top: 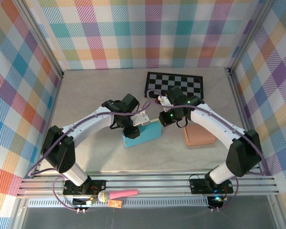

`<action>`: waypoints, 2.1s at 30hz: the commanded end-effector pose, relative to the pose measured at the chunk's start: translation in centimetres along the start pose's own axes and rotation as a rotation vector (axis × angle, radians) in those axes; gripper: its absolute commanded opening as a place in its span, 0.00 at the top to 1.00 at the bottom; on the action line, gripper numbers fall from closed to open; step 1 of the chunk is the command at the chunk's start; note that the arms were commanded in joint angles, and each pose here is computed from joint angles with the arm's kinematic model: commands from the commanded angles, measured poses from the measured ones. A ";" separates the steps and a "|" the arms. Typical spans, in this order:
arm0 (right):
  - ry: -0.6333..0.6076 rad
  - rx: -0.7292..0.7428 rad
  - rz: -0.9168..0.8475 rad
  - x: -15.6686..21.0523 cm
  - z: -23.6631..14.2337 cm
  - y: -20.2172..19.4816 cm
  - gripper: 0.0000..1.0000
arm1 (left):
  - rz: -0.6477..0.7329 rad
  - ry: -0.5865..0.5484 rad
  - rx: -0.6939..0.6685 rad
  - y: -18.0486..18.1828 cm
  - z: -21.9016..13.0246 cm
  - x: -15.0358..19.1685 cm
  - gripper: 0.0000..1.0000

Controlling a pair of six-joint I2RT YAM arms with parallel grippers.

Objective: Fold the paper box

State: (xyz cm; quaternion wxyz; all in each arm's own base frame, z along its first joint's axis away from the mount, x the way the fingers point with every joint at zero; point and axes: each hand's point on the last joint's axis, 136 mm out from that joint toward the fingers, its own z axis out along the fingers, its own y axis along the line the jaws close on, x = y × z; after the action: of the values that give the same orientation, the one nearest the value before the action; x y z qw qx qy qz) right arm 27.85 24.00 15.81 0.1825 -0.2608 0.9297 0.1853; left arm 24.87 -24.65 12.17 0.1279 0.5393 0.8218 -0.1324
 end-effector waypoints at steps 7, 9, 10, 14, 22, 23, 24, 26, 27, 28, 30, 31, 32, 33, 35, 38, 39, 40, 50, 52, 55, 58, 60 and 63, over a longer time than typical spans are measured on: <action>-0.024 -0.020 -0.042 2.2 1.3 1.5 1.00 | -0.083 -0.109 -0.080 2.1 -0.7 -1.4 0.52; -0.033 -0.003 -0.050 2.2 1.4 1.5 1.00 | -0.107 -0.135 -0.101 2.5 -1.0 -1.7 0.45; -0.037 0.002 -0.048 2.2 1.4 1.5 1.00 | -0.118 -0.148 -0.107 2.6 -1.2 -1.8 0.43; -0.044 0.022 -0.028 1.9 1.6 1.5 1.00 | -0.167 -0.186 -0.116 3.0 -1.5 -2.3 0.39; -0.034 0.011 0.074 1.1 1.3 2.4 1.00 | -0.194 -0.186 -0.070 2.4 -1.1 -2.4 0.42; -0.031 0.018 0.088 1.0 1.3 2.5 1.00 | -0.197 -0.173 -0.056 2.3 -0.8 -2.3 0.45; -0.026 0.023 0.110 1.0 1.4 2.4 1.00 | -0.196 -0.163 -0.042 2.1 -0.6 -2.2 0.48; -0.026 0.030 0.143 0.7 1.3 2.4 1.00 | -0.195 -0.157 -0.031 1.9 -0.5 -2.1 0.50; -0.025 0.035 0.161 0.6 1.4 2.4 1.00 | -0.194 -0.159 -0.032 1.9 -0.5 -2.1 0.51; -0.027 0.035 0.168 0.5 1.4 2.6 1.00 | -0.191 -0.163 -0.032 1.8 -0.5 -2.2 0.51; -0.036 0.049 0.158 0.3 1.4 2.8 1.00 | -0.190 -0.168 -0.037 1.9 -0.6 -2.3 0.51; -0.038 0.056 0.150 0.3 1.5 2.9 1.00 | -0.191 -0.170 -0.040 2.0 -0.7 -2.4 0.51; -0.038 0.063 0.144 0.4 1.7 2.9 1.00 | -0.195 -0.172 -0.048 2.1 -0.8 -2.4 0.51; -0.039 0.071 0.137 0.6 1.9 2.9 1.00 | -0.202 -0.178 -0.057 2.3 -0.9 -2.6 0.51; -0.043 0.091 0.120 1.1 2.3 2.7 1.00 | -0.220 -0.203 -0.081 2.7 -1.6 -3.0 0.49; -0.053 0.114 0.102 1.7 2.7 2.5 1.00 | -0.261 -0.273 -0.092 3.0 -3.0 -4.1 0.45; -0.064 0.123 0.095 1.7 2.7 2.4 1.00 | -0.270 -0.293 -0.092 2.9 -3.4 -4.3 0.44; -0.072 0.127 0.089 1.6 2.6 2.4 1.00 | -0.277 -0.305 -0.090 2.8 -3.6 -4.4 0.43; -0.088 0.150 0.064 1.5 2.4 2.5 1.00 | -0.373 -0.403 -0.160 3.3 -6.4 -3.8 0.40; -0.086 0.157 0.067 1.5 2.3 2.4 1.00 | -0.462 -0.455 -0.232 4.5 -8.6 -3.6 0.41; -0.082 0.172 0.077 1.3 2.1 2.3 1.00 | -0.691 -0.471 -0.348 6.2 -11.4 -1.2 0.52; -0.079 0.177 0.084 1.3 2.0 2.3 1.00 | -0.880 -0.373 -0.406 5.8 -12.2 2.7 0.57; -0.074 0.178 0.089 1.3 2.0 2.3 1.00 | -0.958 -0.287 -0.411 4.6 -12.0 5.3 0.62; -0.074 0.177 0.092 1.2 2.0 2.3 1.00 | -1.020 -0.198 -0.427 3.1 -11.6 8.6 0.61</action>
State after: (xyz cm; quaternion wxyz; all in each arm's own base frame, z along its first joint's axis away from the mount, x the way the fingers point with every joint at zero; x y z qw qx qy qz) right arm 27.13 26.95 15.21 0.2636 -0.1934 0.9346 0.1403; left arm 28.38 -16.83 22.38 0.3170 0.1034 0.9345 -0.1249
